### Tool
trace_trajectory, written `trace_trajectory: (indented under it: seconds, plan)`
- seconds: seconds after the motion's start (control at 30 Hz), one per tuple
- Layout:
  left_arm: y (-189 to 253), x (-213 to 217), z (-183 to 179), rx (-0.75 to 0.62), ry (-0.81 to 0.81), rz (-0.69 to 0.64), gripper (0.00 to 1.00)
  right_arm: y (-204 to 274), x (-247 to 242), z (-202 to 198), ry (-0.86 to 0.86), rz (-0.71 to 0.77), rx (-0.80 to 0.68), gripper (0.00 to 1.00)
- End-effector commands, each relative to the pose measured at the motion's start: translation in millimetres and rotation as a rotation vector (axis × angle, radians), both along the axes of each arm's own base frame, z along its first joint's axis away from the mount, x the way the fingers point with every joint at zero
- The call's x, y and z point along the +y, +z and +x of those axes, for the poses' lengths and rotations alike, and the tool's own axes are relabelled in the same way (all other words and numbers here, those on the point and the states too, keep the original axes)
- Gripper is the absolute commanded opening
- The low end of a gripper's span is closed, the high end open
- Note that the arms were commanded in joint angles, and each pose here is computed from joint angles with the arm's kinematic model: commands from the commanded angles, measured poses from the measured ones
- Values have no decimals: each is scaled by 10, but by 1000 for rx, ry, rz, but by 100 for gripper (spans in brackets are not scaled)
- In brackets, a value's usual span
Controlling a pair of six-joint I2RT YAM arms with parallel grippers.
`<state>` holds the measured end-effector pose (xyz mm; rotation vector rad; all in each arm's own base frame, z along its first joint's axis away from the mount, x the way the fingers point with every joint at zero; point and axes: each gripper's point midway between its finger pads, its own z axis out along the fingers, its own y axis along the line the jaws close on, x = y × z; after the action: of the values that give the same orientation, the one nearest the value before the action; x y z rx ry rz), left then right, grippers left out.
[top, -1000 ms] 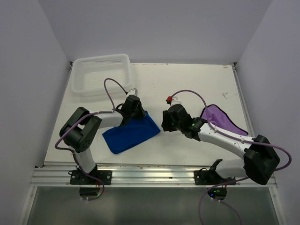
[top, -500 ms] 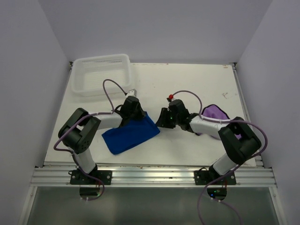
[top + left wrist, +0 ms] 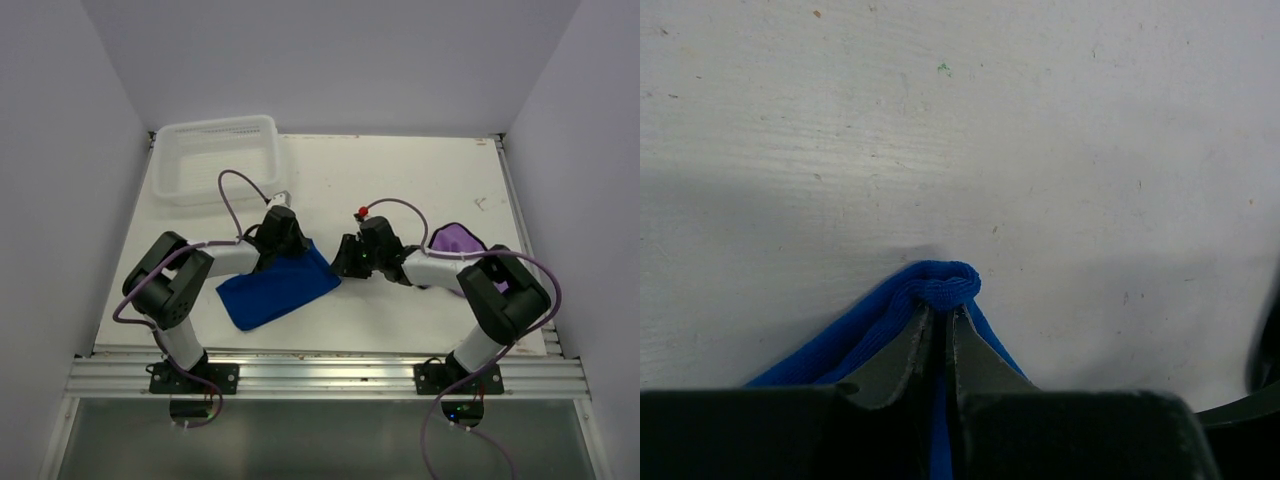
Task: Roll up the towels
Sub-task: Roll the towel
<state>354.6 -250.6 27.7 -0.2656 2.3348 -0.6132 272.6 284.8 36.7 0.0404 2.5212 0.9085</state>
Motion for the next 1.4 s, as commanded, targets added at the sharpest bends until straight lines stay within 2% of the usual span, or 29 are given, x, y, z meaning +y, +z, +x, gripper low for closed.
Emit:
trace_trajectory:
  seconds: [0.0, 0.23, 0.43, 0.5, 0.7, 1.37]
  plan:
    - [92, 68, 38, -44, 15, 12, 0, 103, 43, 4, -1, 48, -17, 43]
    - [125, 91, 26, -52, 24, 4, 0, 251, -38, 91, -62, 126, -19, 50]
    - [230, 56, 54, -73, 20, -18, 0, 338, -18, 148, -72, 230, -5, 51]
    - [243, 50, 58, -76, 20, -22, 0, 316, 10, 147, -75, 257, 13, 47]
    - [250, 57, 47, -77, 17, -15, 0, 116, 19, 121, -76, 243, 60, 41]
    - [177, 96, 17, -67, 24, -2, 0, -182, 85, -96, -7, 163, 110, 42]
